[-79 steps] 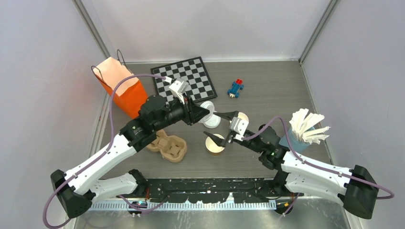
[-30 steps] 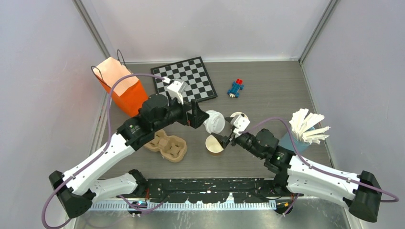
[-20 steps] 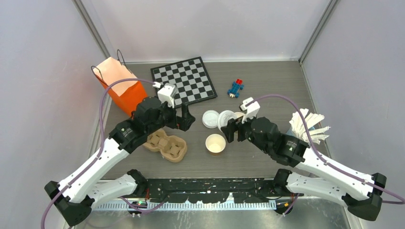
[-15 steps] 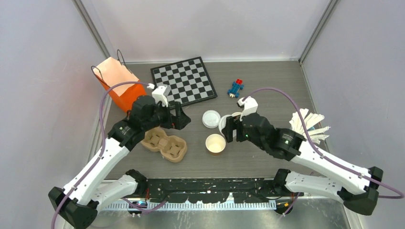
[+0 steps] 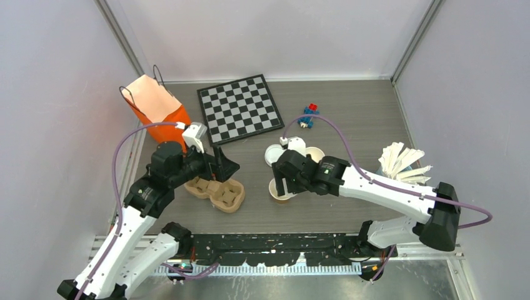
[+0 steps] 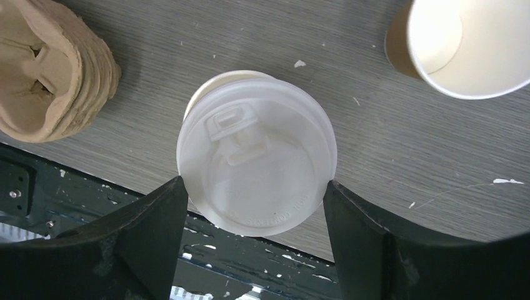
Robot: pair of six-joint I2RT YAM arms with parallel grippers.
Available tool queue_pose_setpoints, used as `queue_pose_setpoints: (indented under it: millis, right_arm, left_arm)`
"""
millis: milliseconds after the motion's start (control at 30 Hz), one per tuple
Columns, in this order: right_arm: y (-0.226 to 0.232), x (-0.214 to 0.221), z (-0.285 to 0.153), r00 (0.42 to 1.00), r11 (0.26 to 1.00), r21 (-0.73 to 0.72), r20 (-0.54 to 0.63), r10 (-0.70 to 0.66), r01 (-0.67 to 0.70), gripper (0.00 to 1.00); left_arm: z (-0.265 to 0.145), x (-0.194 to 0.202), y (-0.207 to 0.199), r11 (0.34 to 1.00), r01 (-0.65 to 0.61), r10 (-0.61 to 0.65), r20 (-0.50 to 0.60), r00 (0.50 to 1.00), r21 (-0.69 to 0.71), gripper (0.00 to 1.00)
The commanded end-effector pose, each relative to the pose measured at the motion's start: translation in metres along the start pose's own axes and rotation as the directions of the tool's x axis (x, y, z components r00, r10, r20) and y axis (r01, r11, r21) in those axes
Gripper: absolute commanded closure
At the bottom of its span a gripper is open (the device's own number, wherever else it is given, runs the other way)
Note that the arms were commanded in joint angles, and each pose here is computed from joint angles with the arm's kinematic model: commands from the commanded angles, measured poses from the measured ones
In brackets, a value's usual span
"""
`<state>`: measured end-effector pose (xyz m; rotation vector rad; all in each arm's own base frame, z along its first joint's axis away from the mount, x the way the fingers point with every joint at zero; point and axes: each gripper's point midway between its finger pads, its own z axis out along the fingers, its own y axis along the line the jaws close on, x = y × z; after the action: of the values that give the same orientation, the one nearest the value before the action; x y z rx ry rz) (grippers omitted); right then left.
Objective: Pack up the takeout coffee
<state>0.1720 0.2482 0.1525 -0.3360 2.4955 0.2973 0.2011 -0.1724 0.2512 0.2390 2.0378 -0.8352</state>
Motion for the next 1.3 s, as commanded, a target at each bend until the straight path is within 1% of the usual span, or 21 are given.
queue_pose_setpoints:
  millis: [0,267,700,1133,1267]
  right_arm:
    - [0.018,-0.009,0.001,1.000,1.000,-0.012,0.004,0.026,-0.026,0.33]
    - [0.019,-0.005,0.012,1.000,1.000,0.017,-0.015,0.002,-0.002,0.33]
    - [0.026,0.002,0.027,0.999,1.000,0.017,-0.051,-0.012,0.013,0.32]
    - [0.026,-0.001,0.030,1.000,1.000,0.025,-0.031,-0.003,0.004,0.29]
    - [0.026,0.000,0.031,0.999,1.000,0.028,-0.038,-0.005,0.006,0.25]
  left_arm:
    - [-0.005,0.005,0.009,0.999,-0.037,0.037,-0.008,0.999,-0.036,0.07]
    - [-0.003,0.014,0.012,0.999,-0.037,0.036,-0.019,0.999,-0.036,0.07]
    - [0.001,0.017,0.011,1.000,-0.021,0.021,-0.031,0.999,-0.023,0.09]
    - [0.005,0.020,0.012,1.000,-0.011,0.010,-0.042,0.999,-0.016,0.10]
    - [0.007,0.023,0.012,1.000,-0.008,0.007,-0.052,0.999,-0.013,0.10]
